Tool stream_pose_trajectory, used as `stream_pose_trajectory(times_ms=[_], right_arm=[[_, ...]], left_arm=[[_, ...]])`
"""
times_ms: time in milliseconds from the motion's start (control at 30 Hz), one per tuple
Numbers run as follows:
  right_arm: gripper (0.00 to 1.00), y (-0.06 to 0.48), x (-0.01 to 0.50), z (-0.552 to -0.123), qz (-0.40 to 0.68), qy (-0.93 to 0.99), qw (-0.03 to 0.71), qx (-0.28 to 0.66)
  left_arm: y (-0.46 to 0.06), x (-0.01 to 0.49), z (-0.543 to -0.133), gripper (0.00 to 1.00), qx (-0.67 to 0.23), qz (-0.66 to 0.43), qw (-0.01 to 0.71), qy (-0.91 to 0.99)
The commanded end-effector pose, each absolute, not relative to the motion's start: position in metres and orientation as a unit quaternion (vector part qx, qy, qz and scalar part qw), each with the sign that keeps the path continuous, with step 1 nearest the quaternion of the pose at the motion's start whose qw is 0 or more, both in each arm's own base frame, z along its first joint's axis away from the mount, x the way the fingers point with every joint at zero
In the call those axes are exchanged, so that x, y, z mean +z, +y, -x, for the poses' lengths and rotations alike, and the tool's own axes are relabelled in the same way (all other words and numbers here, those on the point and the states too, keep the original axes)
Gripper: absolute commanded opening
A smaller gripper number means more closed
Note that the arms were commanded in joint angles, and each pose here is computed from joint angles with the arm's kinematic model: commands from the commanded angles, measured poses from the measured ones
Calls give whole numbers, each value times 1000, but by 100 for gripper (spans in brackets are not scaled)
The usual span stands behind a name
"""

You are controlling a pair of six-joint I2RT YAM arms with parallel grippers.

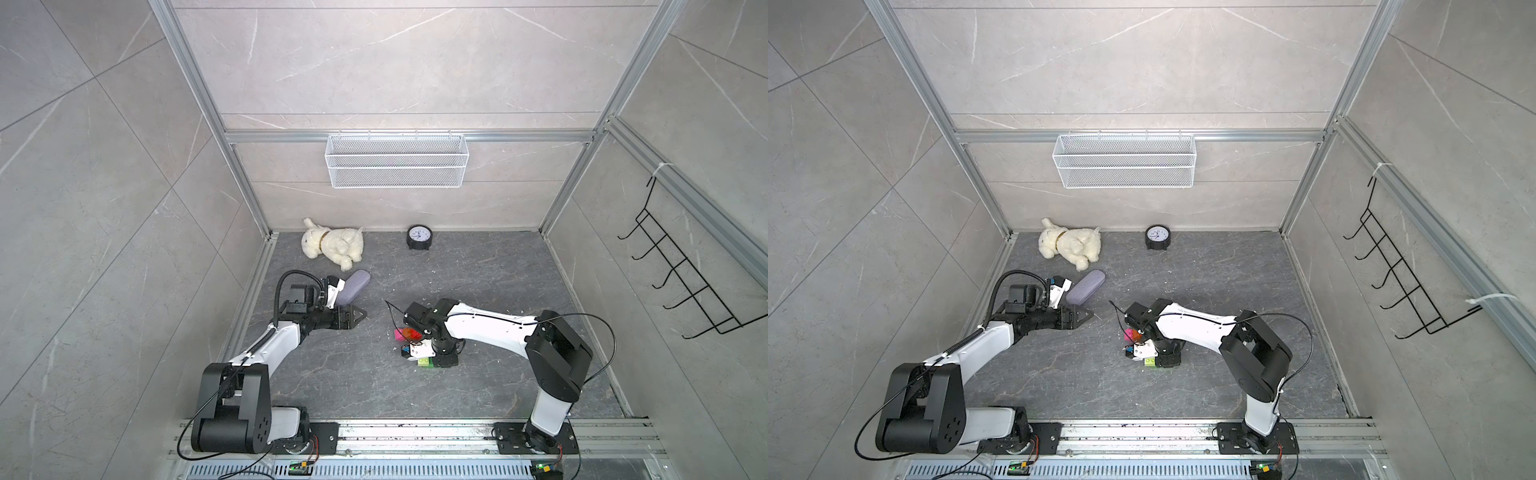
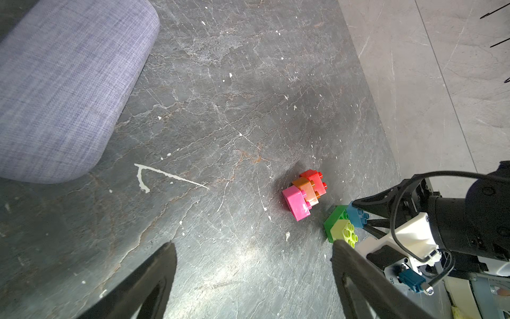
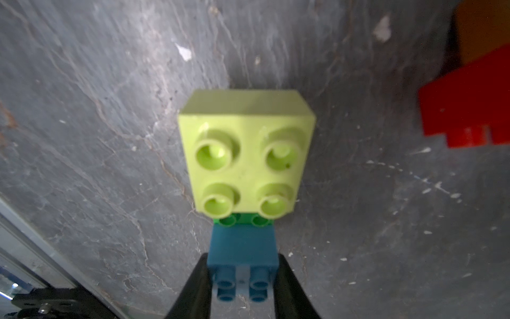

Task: Assemble the letter y with lego
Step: Assemble the lego brick with the lego brick, then adjust the lego brick at the center of the board.

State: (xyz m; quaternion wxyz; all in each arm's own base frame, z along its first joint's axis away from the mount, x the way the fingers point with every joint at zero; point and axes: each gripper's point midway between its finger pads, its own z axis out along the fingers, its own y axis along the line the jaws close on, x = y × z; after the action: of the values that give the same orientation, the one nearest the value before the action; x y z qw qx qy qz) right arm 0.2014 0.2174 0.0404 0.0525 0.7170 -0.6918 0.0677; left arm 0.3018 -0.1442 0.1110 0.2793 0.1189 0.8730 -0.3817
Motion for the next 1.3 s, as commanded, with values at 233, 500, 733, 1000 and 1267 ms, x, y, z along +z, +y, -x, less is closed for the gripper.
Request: stream_pose_trajectory(times_ms=[233, 500, 733, 1000, 1267], right_arm=[[11, 199, 15, -190, -706, -695, 110, 85], [13, 165, 32, -202, -673, -727, 95, 94], [21, 142, 41, -212, -652, -748, 63, 110], [51, 156, 66, -232, -614, -781, 0, 113], [57, 183, 120, -253, -541, -826, -140, 74]], left_arm=[[-146, 118, -302, 91, -389, -133, 287, 865], [-146, 116, -302, 91, -391, -128, 283, 866], [-147, 116, -303, 90, -393, -126, 282, 866], [-148, 117, -305, 89, -395, -123, 281, 866], [-160, 139, -316, 75, -347, -144, 249, 893]])
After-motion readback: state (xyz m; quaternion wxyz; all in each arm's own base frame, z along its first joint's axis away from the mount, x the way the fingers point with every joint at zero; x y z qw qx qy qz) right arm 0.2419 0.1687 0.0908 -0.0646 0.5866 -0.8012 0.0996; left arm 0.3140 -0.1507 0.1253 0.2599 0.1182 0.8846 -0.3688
